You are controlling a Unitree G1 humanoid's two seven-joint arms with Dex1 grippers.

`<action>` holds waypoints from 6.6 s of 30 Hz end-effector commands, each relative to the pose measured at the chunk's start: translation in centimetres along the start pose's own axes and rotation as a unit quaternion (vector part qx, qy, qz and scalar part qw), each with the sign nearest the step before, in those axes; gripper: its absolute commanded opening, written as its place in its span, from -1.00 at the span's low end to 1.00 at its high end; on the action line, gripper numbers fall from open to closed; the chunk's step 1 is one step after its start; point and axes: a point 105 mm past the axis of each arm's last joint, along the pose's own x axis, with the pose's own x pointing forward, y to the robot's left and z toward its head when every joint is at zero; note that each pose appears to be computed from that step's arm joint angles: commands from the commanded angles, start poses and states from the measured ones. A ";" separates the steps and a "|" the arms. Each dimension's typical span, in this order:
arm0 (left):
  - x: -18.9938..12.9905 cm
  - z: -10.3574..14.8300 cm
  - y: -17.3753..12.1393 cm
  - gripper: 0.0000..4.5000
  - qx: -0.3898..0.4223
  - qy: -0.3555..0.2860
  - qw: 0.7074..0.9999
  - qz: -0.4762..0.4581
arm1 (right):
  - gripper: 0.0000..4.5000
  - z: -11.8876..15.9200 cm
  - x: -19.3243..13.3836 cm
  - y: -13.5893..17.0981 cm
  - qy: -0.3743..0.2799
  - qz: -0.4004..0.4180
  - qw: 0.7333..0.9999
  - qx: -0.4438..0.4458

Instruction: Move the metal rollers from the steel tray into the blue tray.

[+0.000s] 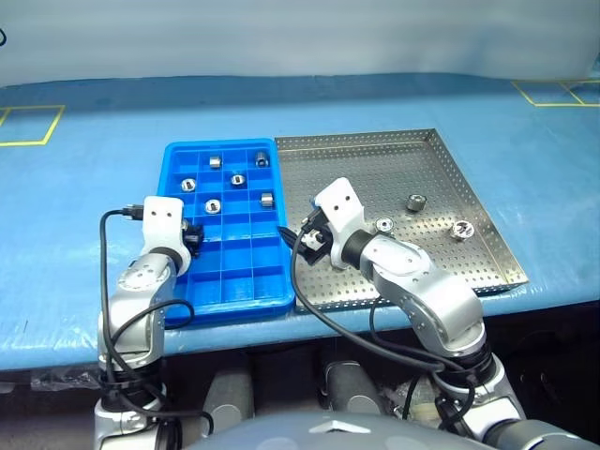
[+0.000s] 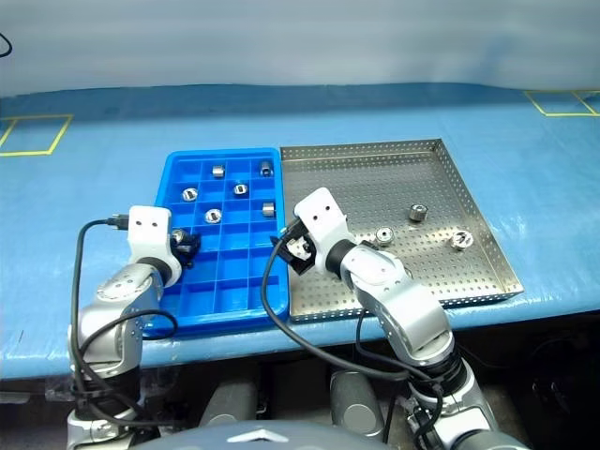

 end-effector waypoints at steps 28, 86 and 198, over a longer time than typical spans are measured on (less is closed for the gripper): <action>0.0 3.9 -18.1 0.99 0.318 0.059 0.761 -0.563 | 1.00 -3.3 -11.5 -5.2 0.036 -0.225 0.973 0.025; -0.8 1.7 -20.0 0.84 0.316 0.001 0.797 -0.515 | 1.00 -1.9 -8.7 -5.5 0.015 -0.181 0.983 0.008; 7.3 4.1 -23.1 0.99 0.202 -0.036 0.908 -0.366 | 1.00 -3.4 -11.2 -6.2 -0.002 -0.279 0.957 0.080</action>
